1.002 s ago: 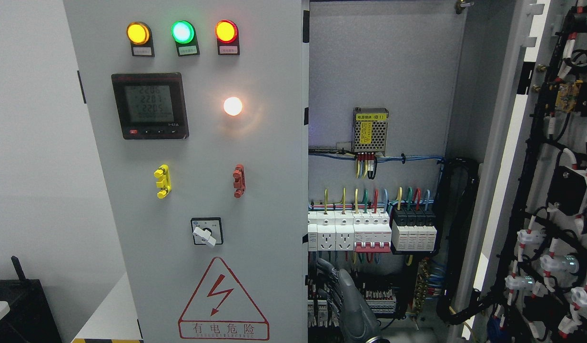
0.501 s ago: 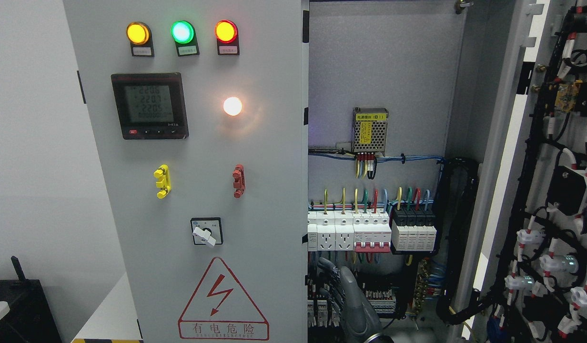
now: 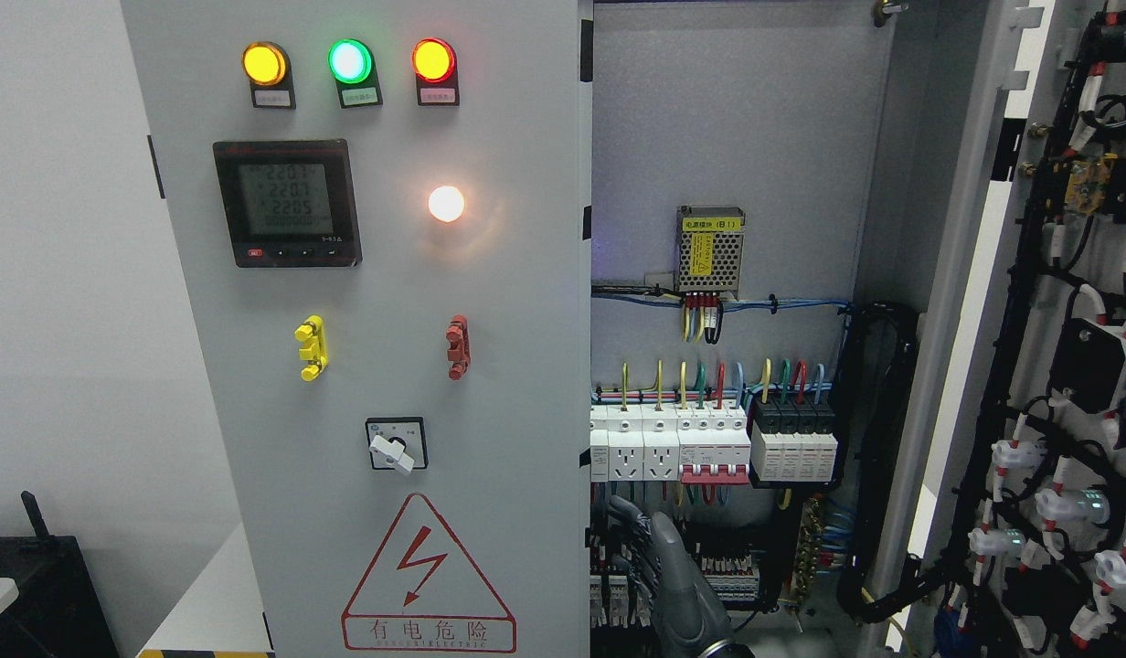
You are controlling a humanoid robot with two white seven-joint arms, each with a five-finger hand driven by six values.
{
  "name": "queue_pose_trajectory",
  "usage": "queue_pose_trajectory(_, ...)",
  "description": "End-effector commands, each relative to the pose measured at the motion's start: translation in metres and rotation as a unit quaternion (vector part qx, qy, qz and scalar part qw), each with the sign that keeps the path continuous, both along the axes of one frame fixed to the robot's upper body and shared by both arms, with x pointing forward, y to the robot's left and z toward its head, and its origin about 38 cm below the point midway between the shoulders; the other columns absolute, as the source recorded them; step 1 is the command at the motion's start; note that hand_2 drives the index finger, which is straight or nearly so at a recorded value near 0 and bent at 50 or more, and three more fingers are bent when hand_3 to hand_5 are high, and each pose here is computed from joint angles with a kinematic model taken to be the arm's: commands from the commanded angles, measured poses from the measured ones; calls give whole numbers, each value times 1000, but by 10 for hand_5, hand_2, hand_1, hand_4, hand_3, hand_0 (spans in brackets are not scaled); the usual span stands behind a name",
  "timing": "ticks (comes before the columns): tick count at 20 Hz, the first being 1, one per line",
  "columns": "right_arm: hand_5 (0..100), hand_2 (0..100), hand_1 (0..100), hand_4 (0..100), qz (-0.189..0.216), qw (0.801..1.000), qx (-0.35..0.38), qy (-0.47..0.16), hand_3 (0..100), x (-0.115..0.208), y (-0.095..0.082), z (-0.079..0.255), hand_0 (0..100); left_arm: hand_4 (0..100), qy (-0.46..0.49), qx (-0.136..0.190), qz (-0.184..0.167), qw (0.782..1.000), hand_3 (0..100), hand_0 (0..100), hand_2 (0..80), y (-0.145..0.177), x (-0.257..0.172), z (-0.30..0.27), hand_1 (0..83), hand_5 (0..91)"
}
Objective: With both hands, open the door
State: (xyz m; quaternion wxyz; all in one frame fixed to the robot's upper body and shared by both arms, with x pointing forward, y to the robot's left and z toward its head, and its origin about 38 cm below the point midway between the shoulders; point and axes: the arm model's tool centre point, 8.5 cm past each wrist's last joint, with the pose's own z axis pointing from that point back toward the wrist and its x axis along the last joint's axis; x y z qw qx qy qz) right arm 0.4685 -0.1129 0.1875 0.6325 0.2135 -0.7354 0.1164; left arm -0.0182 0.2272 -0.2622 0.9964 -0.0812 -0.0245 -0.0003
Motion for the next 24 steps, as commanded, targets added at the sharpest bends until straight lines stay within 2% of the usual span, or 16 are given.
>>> queue_pose_trajectory(1,0,0,0,0,22,1000,-7,-2,0,-4,7,-2,0,43,4,0,1,1000,0,0,0,0,-3,0,0,0)
queue_pose_trajectory(24,0,0,0,0,33,999,7,-4,0,2,7,9,0,42,4,0,1,1000,0,0,0,0,-3,0,0,0)
